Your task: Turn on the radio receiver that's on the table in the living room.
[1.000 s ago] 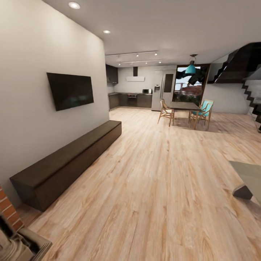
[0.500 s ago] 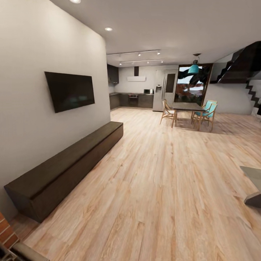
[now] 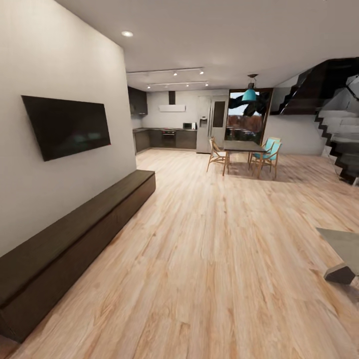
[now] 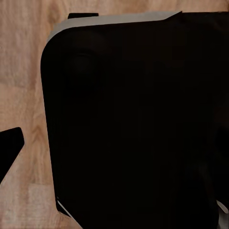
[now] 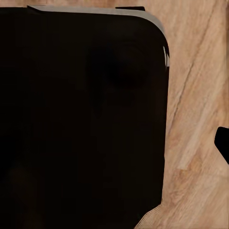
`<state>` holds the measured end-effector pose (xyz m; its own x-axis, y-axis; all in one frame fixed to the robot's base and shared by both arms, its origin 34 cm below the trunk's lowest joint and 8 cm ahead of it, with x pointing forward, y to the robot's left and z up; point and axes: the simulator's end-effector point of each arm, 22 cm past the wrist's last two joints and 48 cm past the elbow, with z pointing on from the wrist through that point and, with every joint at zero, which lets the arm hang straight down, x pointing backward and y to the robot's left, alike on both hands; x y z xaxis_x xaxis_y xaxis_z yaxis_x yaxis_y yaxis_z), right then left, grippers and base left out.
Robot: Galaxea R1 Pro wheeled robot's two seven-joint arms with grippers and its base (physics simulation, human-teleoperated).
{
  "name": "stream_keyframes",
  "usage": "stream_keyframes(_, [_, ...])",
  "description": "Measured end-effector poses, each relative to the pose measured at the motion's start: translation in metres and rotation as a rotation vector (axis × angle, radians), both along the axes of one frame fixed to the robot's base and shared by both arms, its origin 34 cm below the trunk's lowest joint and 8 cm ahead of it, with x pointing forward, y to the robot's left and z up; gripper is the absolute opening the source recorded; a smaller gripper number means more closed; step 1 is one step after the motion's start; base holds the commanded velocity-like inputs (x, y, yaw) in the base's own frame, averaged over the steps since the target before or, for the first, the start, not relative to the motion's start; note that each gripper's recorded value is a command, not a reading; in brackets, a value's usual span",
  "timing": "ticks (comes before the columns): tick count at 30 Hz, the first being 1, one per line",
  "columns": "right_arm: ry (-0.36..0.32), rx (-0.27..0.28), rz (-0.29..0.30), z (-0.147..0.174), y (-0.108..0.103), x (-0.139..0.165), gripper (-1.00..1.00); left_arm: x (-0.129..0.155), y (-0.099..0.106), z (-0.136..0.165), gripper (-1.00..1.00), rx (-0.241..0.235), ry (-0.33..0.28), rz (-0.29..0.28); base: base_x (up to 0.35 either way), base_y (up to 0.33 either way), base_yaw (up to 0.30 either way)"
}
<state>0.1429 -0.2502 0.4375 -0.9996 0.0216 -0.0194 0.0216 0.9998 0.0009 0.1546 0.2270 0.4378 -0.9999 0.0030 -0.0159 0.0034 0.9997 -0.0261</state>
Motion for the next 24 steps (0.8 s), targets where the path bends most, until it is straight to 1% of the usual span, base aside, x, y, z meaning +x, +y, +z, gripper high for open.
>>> stream_keyframes(24, [0.000,0.000,0.000,0.0000,0.0000,-0.0001,1.00,-0.0005,0.0000,0.0000,1.00,0.000,0.001,0.000,0.323,0.000,-0.286])
